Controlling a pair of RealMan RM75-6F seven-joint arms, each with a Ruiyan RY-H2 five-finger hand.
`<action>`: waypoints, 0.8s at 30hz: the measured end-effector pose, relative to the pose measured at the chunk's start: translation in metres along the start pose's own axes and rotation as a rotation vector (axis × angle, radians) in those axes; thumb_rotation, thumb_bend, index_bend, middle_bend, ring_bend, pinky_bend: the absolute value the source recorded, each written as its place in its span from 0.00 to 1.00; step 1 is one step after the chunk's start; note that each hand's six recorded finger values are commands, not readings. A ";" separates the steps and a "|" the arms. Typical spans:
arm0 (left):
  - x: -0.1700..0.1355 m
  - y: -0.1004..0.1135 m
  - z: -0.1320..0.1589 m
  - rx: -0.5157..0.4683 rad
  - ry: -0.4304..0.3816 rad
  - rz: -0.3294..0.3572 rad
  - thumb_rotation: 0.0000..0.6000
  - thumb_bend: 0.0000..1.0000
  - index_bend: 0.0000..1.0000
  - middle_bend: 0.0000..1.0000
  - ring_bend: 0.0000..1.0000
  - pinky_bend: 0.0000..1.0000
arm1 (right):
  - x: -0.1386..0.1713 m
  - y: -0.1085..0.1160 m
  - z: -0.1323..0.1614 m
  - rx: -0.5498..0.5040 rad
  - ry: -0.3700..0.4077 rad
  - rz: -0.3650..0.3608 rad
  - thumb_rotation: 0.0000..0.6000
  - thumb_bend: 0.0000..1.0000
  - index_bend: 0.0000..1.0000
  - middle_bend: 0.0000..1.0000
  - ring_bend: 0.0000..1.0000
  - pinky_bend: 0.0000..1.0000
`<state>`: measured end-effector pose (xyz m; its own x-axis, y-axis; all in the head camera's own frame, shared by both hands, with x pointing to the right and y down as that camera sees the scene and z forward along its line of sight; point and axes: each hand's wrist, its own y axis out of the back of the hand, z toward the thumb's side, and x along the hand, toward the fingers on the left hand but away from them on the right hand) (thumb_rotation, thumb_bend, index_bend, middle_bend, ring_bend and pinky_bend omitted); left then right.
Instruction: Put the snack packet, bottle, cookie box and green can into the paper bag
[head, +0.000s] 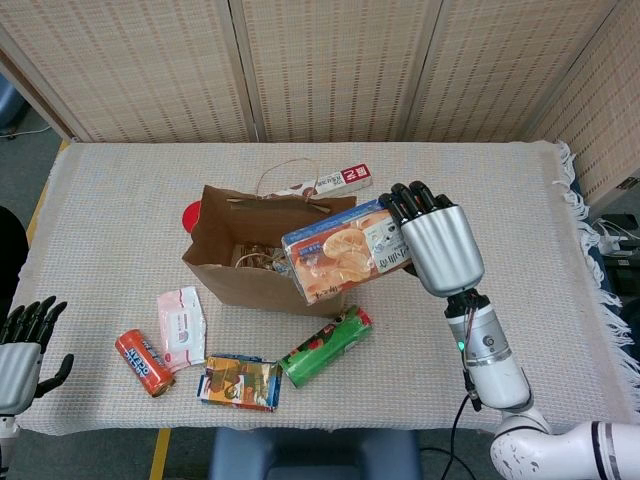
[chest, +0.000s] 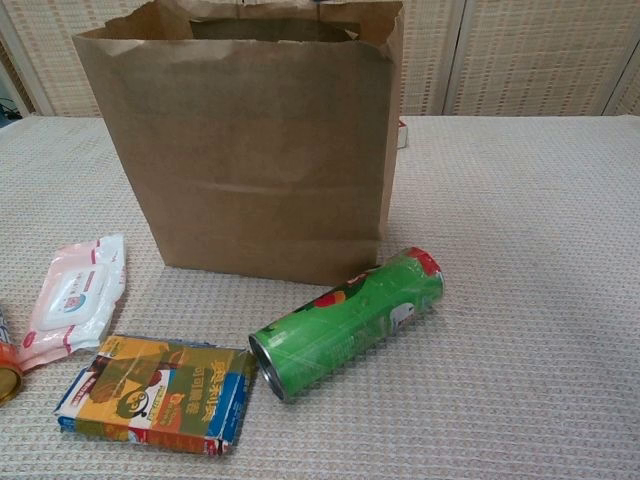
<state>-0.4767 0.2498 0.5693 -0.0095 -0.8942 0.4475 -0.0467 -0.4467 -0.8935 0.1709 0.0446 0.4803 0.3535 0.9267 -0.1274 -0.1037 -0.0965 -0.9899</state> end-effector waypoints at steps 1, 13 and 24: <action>0.000 0.000 0.000 -0.001 -0.001 0.000 1.00 0.39 0.07 0.00 0.00 0.00 | -0.007 0.001 0.006 0.027 -0.012 -0.007 1.00 0.36 0.61 0.55 0.57 0.56; 0.000 0.000 -0.001 -0.014 -0.007 -0.006 1.00 0.39 0.07 0.00 0.00 0.00 | -0.055 0.002 0.067 0.357 -0.066 -0.074 1.00 0.36 0.60 0.55 0.57 0.56; 0.001 0.000 -0.002 -0.015 -0.008 -0.007 1.00 0.39 0.07 0.00 0.00 0.00 | -0.059 -0.021 0.111 0.606 -0.028 -0.065 1.00 0.25 0.17 0.35 0.27 0.45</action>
<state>-0.4783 0.2490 0.5693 -0.0010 -0.8915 0.4531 -0.0620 -0.4522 -0.8898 0.0493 0.0318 0.5152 0.3529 0.9338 -0.0584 -0.5961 0.1763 -0.7833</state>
